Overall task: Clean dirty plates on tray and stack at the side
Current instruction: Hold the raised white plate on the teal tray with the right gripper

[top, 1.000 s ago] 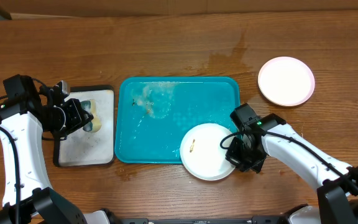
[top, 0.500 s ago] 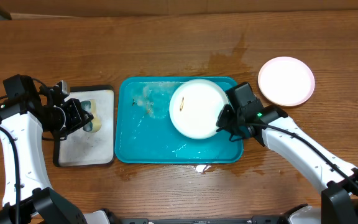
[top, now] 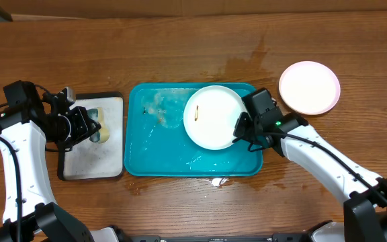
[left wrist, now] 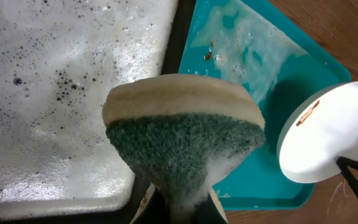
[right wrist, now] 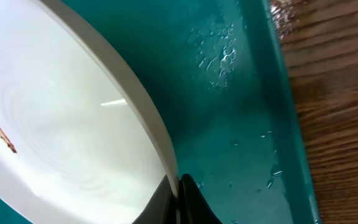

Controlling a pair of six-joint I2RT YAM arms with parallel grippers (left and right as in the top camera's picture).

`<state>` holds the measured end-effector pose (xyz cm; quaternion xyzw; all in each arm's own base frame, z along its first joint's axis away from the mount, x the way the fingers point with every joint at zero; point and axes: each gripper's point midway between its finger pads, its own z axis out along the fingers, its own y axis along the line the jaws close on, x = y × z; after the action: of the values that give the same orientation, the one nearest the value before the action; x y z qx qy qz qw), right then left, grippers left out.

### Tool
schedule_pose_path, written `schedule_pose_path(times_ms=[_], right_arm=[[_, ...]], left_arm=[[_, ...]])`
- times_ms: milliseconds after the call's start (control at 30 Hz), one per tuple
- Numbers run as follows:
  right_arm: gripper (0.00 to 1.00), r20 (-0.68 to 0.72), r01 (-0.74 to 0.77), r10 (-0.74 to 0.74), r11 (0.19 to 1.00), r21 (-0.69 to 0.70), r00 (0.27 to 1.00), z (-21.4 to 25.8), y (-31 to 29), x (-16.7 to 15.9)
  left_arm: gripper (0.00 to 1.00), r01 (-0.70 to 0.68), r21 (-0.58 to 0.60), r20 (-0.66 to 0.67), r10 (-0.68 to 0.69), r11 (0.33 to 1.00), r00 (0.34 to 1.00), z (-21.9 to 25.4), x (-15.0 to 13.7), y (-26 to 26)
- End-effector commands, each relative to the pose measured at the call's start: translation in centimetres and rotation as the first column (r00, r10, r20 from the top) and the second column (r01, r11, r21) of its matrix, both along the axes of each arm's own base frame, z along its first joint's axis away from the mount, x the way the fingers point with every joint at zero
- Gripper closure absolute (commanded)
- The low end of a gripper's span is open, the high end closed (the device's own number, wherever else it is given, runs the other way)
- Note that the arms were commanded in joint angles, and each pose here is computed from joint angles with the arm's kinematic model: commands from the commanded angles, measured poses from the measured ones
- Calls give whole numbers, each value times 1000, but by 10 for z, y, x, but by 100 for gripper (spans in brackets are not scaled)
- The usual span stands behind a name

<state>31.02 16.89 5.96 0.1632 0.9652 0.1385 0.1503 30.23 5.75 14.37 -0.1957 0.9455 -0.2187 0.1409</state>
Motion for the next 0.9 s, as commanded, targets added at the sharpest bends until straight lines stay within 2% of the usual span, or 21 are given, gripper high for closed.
schedule_pose_path(times_ms=[0,33,100,133,233,267,300,367,533,700,867], right_arm=[[96,13,-82,82,997,-3,997,2,12,-1],[94,11,-84,84,996,-3,996,1,13,-2],[85,5,-91,91,996,-5,996,1,15,-5],[78,5,-98,98,995,-7,995,0,15,-5],[45,17,-197,198,979,-45,980,0,15,-7],[38,23,-247,249,966,-71,968,-1,13,-8],[37,26,-297,301,950,-96,953,-1,11,-8],[39,35,-403,412,903,-148,911,2,6,-6],[51,85,-438,456,882,-172,886,20,8,8],[67,131,-341,359,930,-138,924,19,10,26],[66,12,-242,245,965,-104,969,-17,5,20]], left_arm=[[96,20,12,5,-20,1000,1000,0,1,-1],[96,20,13,5,-20,1000,1000,0,1,-1],[96,20,13,5,-20,1000,1000,0,1,-1],[96,20,13,5,-20,1000,1000,0,1,-1],[96,20,13,5,-20,1000,1000,0,1,-1],[96,20,13,5,-20,1000,1000,0,1,-1],[96,20,13,5,-20,1000,1000,0,1,-1],[96,20,13,5,-20,1000,1000,0,1,-1],[96,20,15,7,-20,1000,1000,0,2,0],[96,20,15,8,-20,1000,1000,0,2,0],[96,20,12,1,-20,1000,1000,0,1,-1]])
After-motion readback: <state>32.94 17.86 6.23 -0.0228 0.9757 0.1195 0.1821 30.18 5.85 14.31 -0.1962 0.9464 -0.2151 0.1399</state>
